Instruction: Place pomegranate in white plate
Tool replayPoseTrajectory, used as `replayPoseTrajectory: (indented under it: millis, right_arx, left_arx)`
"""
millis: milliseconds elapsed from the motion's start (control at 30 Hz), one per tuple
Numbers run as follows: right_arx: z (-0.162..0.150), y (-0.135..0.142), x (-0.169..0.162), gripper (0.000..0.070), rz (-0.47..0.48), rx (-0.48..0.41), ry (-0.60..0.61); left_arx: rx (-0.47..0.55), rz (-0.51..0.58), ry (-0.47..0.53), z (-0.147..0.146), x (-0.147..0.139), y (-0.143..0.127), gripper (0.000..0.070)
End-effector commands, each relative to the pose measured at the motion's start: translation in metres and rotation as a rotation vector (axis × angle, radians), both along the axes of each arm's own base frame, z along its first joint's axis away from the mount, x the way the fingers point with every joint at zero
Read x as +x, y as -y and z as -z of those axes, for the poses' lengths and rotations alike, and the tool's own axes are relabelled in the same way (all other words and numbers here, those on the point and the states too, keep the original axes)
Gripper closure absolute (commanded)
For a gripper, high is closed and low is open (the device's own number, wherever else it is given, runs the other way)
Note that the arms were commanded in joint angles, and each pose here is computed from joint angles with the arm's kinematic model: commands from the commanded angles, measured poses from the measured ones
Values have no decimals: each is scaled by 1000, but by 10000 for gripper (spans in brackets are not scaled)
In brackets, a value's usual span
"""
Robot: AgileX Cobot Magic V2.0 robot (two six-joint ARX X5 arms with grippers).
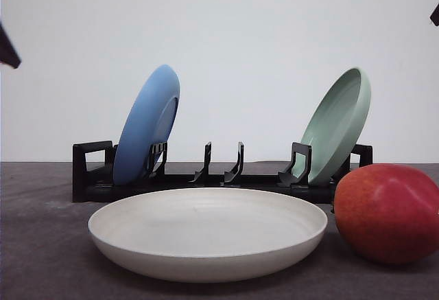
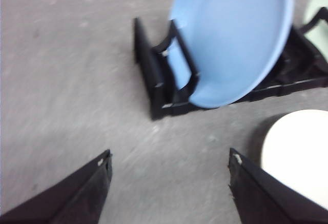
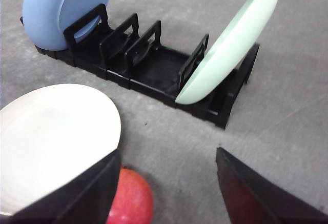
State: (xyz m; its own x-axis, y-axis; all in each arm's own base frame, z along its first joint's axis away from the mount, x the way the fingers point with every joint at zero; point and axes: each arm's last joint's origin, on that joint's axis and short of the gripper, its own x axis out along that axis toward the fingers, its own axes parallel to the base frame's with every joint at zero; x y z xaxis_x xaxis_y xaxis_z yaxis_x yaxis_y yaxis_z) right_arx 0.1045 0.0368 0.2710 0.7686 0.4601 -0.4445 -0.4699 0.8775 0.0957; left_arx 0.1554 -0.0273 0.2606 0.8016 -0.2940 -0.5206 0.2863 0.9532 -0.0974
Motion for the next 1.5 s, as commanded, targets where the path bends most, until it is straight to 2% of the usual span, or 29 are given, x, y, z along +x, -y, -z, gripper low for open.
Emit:
replayPoseTrajectory:
  millis: [0, 100, 233, 400, 533, 567, 667, 733, 1167, 1333, 1467]
  right_arx:
    - [-4, -1, -1, 318, 17, 53, -30]
    - [0, -5, 0, 314, 25, 95, -100]
    - [7, -13, 7, 312, 26, 108, -215]
    - [21, -30, 22, 289, 39, 64, -379]
    - [32, -45, 32, 274, 27, 0, -457]
    - [35, -49, 35, 246, 23, -17, -469]
    - [43, -58, 42, 57, 18, -63, -497]
    - [48, -63, 45, 31, 15, -88, -512]
    - [81, -85, 64, 50, -3, -177, -612]
    - [86, -86, 65, 190, 3, -186, -650]
    - [75, -87, 66, 199, 1, -186, -685]
  left_arx:
    - [-10, -13, 10, -2, -1, -1, 264]
    - [-13, -14, 25, -4, -3, -1, 264]
    - [-13, -14, 30, -4, -3, -1, 265]
    - [-16, -15, 27, -4, -3, -1, 265]
    - [-16, -15, 27, -4, -3, -1, 265]
    - [-16, -15, 27, -4, -3, -1, 265]
    - [-16, -15, 27, -4, -3, -1, 265]
    - [-16, -15, 26, -4, -3, -1, 265]
    - [-15, -15, 27, -4, -3, -1, 266]
    - [-15, -15, 27, -4, -3, -1, 267]
    - [-16, -15, 26, -4, -3, -1, 269]
